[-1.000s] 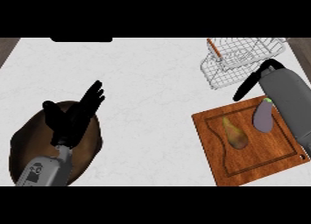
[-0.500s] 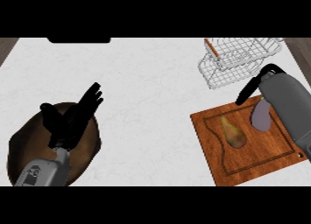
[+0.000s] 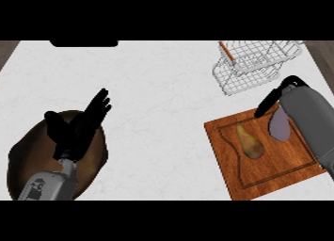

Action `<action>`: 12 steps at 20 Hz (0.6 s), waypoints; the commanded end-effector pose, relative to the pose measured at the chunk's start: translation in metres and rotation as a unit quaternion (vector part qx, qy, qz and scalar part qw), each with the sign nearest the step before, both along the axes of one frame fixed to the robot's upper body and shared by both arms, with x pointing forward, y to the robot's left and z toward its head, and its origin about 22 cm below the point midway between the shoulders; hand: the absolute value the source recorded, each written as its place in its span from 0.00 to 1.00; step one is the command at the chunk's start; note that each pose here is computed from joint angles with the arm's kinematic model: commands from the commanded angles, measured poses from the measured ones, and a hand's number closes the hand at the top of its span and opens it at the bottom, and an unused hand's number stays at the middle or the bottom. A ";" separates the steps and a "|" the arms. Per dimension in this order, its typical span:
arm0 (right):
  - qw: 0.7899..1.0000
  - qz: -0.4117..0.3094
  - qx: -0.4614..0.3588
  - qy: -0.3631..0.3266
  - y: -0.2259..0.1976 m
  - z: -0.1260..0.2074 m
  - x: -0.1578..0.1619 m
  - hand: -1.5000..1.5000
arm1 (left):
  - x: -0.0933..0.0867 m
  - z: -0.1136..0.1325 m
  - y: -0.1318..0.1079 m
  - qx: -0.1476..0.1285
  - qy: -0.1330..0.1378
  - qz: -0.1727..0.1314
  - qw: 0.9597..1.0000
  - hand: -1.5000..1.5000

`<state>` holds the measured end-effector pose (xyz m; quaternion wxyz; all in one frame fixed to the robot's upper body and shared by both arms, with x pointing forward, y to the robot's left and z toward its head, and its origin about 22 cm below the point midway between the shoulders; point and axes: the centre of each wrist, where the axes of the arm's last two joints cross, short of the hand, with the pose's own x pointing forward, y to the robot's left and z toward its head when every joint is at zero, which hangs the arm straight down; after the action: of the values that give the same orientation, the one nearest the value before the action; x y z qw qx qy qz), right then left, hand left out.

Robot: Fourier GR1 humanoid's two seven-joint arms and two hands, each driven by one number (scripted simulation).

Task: Pick the eggplant from the cutting board and place it in the tiered basket

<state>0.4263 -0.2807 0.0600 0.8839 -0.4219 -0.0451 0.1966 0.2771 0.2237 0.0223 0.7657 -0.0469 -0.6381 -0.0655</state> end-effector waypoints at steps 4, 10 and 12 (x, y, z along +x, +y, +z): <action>0.995 -0.081 -0.026 0.050 0.005 -0.026 -0.012 0.00 | 0.009 0.012 0.009 0.001 0.002 0.003 1.000 0.50; 0.995 -0.081 -0.016 0.047 -0.005 -0.044 -0.027 0.00 | 0.011 0.009 -0.001 -0.004 -0.003 -0.008 1.000 0.50; 0.995 -0.084 -0.014 0.045 -0.017 -0.035 -0.024 0.00 | 0.009 0.006 -0.003 -0.007 0.000 -0.001 1.000 0.50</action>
<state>0.4025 -0.2934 0.0228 0.8902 -0.4179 -0.0293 0.1789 0.2810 0.2223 0.0250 0.7659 -0.0494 -0.6378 -0.0643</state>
